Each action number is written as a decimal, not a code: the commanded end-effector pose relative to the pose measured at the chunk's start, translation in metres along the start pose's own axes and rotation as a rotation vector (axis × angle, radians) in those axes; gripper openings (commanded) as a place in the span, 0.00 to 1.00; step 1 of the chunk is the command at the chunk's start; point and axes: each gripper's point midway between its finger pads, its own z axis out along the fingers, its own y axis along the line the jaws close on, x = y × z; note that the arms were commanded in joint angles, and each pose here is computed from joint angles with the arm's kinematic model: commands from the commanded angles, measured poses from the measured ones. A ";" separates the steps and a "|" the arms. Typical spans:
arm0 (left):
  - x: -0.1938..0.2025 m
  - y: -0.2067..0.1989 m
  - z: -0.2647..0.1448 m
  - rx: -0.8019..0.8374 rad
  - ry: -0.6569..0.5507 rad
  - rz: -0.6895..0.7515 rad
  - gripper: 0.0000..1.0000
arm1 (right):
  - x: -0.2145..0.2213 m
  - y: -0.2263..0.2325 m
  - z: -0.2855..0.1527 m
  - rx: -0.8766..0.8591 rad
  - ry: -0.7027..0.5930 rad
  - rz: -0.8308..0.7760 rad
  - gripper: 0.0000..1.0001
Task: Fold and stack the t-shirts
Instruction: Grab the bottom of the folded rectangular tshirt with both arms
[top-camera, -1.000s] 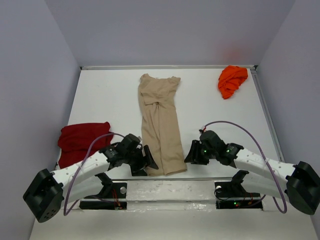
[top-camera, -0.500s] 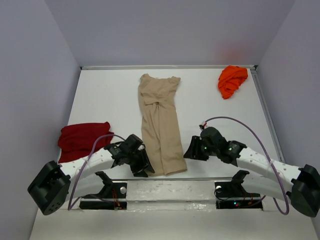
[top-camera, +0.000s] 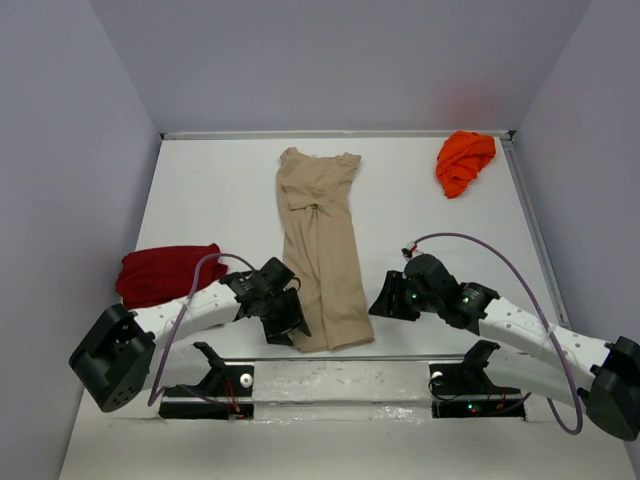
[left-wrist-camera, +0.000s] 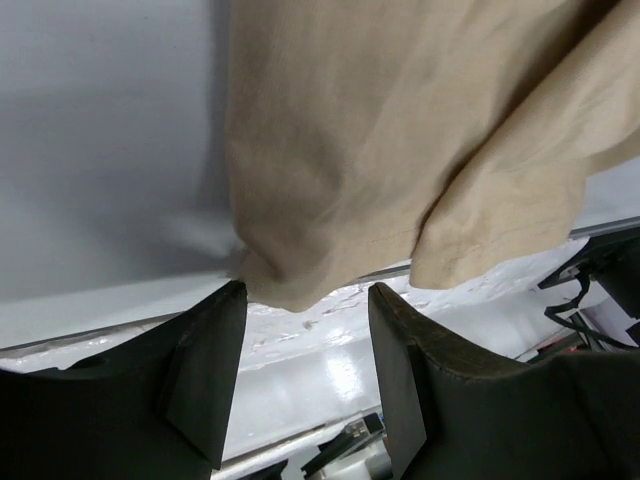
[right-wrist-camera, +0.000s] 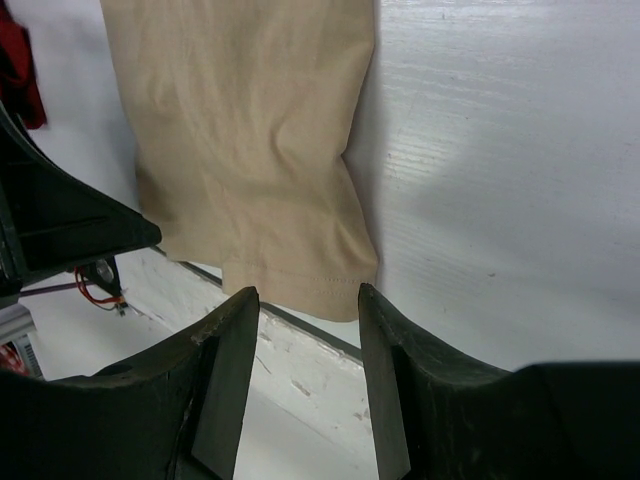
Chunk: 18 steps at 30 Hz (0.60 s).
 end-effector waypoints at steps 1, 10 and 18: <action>-0.009 -0.008 -0.018 -0.021 -0.062 0.031 0.62 | -0.011 0.008 -0.005 -0.022 -0.042 -0.013 0.50; -0.006 0.005 -0.027 -0.036 -0.104 -0.044 0.62 | -0.013 0.007 -0.002 -0.010 -0.045 -0.023 0.51; 0.002 0.018 -0.014 -0.067 -0.061 -0.068 0.62 | -0.017 0.016 -0.007 -0.039 -0.052 -0.039 0.51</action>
